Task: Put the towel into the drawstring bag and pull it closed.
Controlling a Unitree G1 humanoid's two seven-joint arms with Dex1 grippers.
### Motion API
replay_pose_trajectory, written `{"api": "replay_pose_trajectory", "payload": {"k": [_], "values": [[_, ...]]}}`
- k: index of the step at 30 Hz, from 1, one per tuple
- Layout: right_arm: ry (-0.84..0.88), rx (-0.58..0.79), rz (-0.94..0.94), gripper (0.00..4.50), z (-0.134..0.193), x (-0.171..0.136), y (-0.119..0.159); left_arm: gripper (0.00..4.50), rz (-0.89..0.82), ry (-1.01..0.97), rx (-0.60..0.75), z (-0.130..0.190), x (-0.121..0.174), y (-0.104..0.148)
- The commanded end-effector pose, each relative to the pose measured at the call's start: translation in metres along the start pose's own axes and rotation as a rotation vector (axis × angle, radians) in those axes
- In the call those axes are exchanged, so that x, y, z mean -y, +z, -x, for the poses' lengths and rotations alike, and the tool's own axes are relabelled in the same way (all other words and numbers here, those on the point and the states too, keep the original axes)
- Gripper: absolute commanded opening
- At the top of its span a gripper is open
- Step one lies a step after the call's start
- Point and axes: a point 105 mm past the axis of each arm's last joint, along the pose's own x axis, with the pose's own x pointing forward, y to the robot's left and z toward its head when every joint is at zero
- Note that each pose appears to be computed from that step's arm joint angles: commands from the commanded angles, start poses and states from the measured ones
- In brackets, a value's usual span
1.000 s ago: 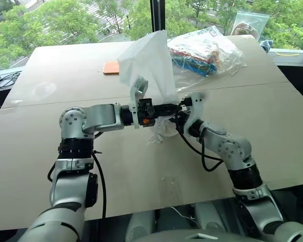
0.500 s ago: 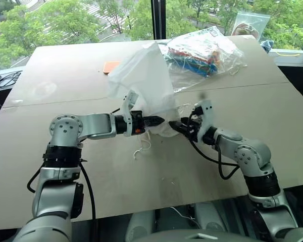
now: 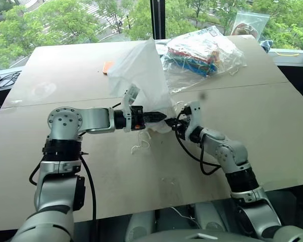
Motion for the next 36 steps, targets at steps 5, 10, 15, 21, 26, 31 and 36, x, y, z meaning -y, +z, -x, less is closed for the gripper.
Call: {"api": "replay_pose_trajectory", "payload": {"k": [5, 10, 15, 21, 26, 31, 36], "values": [[0.281, 0.208, 0.064, 0.03, 0.013, -0.043, 0.050, 0.00, 0.032, -0.112, 0.030, 0.011, 0.026, 0.016], [0.298, 0.187, 0.131, 0.03, 0.051, -0.038, 0.062, 0.00, 0.076, -0.385, 0.034, 0.011, 0.069, 0.043], [0.251, 0.147, 0.177, 0.03, 0.098, -0.030, 0.078, 0.00, 0.230, -0.448, -0.031, 0.003, 0.063, 0.048], [0.121, 0.007, 0.153, 0.03, 0.119, -0.015, 0.059, 0.00, 0.029, -0.235, -0.051, -0.012, 0.052, 0.013], [0.052, -0.064, 0.053, 0.03, 0.091, 0.000, 0.024, 0.00, -0.147, -0.092, -0.038, -0.021, 0.043, -0.003], [0.036, -0.041, 0.072, 0.03, 0.061, 0.005, 0.020, 0.00, -0.186, -0.100, -0.091, -0.020, 0.045, -0.016], [0.169, 0.000, 0.171, 0.03, 0.034, -0.015, 0.020, 0.00, -0.172, -0.126, -0.095, -0.017, 0.047, -0.016]]}}
